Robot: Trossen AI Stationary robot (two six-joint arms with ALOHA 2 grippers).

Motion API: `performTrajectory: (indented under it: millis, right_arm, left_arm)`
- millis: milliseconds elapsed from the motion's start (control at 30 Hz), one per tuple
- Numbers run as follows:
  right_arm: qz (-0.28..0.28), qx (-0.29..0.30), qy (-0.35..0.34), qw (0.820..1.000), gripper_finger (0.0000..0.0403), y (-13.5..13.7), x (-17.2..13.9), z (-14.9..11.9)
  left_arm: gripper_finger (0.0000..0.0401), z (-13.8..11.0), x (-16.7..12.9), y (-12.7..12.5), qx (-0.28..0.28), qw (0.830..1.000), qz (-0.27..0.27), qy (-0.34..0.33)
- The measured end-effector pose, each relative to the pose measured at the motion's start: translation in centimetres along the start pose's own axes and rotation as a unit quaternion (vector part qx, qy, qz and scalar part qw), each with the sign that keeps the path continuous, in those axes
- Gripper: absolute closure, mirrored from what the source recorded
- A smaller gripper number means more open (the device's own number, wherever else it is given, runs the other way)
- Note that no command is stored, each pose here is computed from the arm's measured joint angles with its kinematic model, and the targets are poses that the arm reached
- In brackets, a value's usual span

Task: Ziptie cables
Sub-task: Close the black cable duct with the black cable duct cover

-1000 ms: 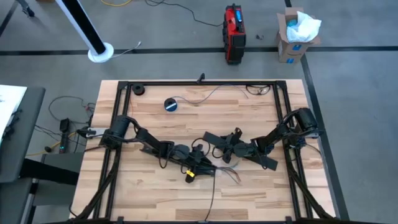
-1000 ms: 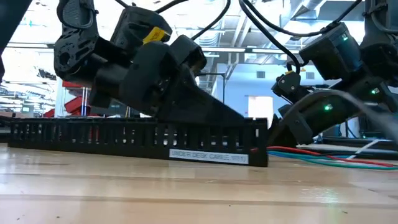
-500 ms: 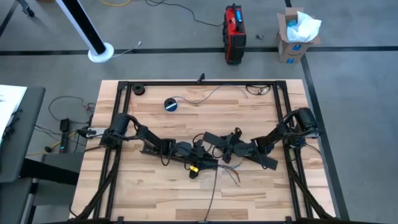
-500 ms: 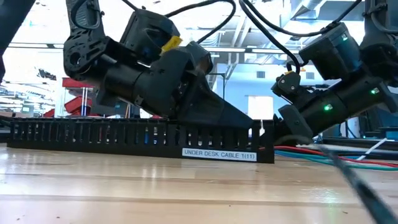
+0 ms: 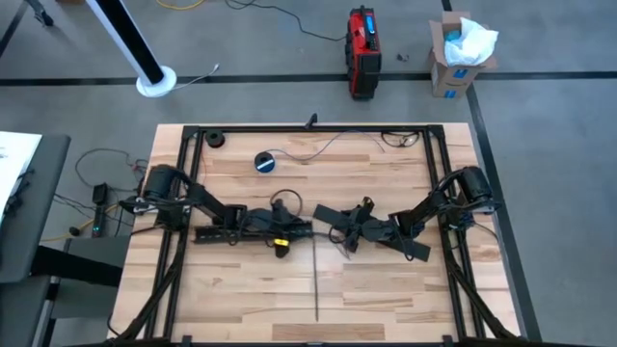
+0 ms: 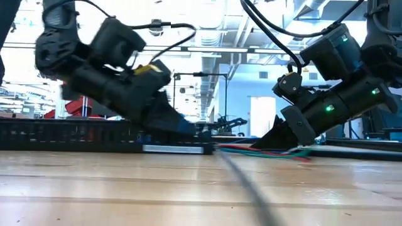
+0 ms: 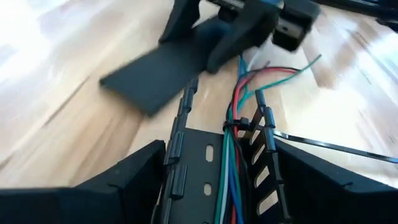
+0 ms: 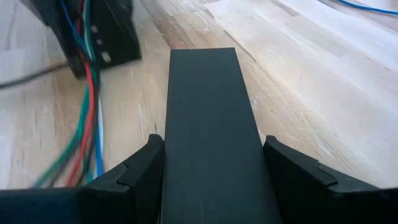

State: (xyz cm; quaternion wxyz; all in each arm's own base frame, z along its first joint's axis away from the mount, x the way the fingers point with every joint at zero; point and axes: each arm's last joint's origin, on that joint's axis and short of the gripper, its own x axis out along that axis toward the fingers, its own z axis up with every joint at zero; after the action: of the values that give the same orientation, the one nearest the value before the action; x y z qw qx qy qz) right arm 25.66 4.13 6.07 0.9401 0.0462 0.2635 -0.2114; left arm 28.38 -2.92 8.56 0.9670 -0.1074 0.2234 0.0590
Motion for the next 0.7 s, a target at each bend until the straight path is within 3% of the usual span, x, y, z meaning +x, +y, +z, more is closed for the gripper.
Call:
performTrajectory:
  millis: [233,500,700]
  right_arm:
    - [0.001,0.002,-0.003,1.000,0.0172,0.1,0.0,0.1]
    - [0.004,0.004,-0.001,1.000,0.0172,-0.1,0.2,0.2]
    - [0.004,0.005,-0.001,1.000,0.0172,-0.2,0.2,0.2]
  left_arm:
    - [0.0136,1.6,-1.8,0.5,-0.023,0.997,-0.068,0.021]
    - [0.0105,1.9,-2.2,1.5,-0.039,0.994,-0.088,0.055]
    - [0.0093,2.6,-2.1,1.5,-0.031,0.994,-0.100,0.034]
